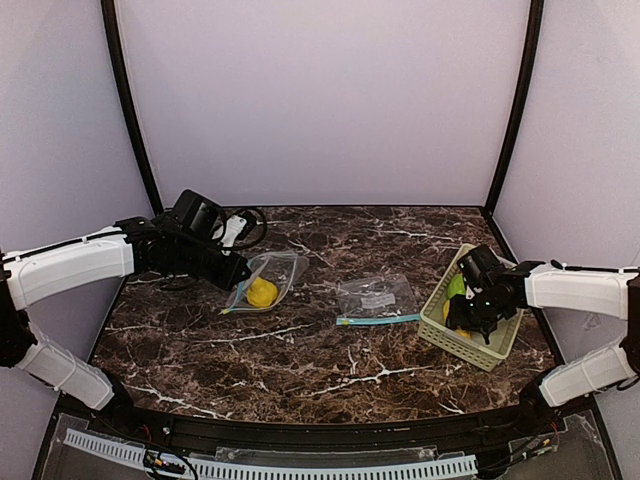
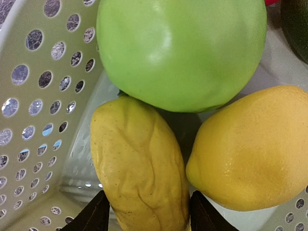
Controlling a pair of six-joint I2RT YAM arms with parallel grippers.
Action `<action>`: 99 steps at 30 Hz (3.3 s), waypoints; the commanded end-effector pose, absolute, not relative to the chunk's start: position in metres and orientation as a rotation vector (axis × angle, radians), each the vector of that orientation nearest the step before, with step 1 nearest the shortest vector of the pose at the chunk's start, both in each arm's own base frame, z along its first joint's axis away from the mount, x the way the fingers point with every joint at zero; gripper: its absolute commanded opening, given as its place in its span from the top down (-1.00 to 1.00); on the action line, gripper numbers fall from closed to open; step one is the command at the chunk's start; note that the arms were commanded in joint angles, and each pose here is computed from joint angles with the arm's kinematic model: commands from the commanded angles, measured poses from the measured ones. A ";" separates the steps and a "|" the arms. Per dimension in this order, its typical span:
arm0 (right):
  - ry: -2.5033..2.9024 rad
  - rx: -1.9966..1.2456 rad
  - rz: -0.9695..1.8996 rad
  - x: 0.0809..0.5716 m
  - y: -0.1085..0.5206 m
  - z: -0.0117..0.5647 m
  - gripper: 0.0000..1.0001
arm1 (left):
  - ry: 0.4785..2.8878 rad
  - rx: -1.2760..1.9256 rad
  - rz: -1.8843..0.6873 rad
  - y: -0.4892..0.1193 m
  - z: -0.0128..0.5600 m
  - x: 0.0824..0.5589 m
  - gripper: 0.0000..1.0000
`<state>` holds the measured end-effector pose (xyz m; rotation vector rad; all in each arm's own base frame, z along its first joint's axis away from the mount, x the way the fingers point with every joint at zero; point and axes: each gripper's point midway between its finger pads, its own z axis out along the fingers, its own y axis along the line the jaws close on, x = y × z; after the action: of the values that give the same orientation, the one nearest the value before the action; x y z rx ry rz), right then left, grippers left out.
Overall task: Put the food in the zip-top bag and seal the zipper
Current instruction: Pick up the fake fruit from the bin, then place the fake fruit in the zipper food storage bag.
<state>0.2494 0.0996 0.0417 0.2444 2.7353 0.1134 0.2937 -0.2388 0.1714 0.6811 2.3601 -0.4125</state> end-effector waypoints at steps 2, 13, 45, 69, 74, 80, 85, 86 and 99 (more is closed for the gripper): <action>2.748 0.244 0.128 0.248 0.100 0.035 -0.09 | 2.362 0.675 -0.424 -0.237 0.173 0.291 0.99; 2.769 0.239 0.124 0.247 0.101 0.029 -0.06 | 2.359 0.674 -0.423 -0.236 0.174 0.291 0.99; 2.414 0.068 0.476 0.244 0.123 0.170 0.20 | 2.312 0.726 -0.589 -0.255 0.182 0.279 0.99; 2.230 -0.561 1.232 0.176 0.359 0.241 0.25 | 2.284 0.787 -0.808 -0.283 0.182 0.262 0.99; 2.325 -0.586 1.294 0.169 0.405 0.223 0.30 | 2.275 0.798 -0.813 -0.285 0.182 0.258 0.99; 2.415 -0.544 1.354 0.168 0.437 0.207 0.30 | 2.269 0.823 -0.810 -0.291 0.180 0.253 0.99; 2.514 -0.380 1.323 0.179 0.441 0.186 0.30 | 2.270 0.848 -0.798 -0.295 0.177 0.249 0.99; 2.532 -0.352 1.316 0.180 0.442 0.182 0.29 | 2.269 0.855 -0.797 -0.297 0.176 0.247 0.99; 2.518 -0.015 1.214 0.212 0.427 0.172 0.29 | 2.247 0.958 -0.802 -0.312 0.172 0.228 0.99</action>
<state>0.1948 0.4303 0.1575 -0.1525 2.5982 1.2112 0.2330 -0.3105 0.1763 0.9228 2.2592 -0.8083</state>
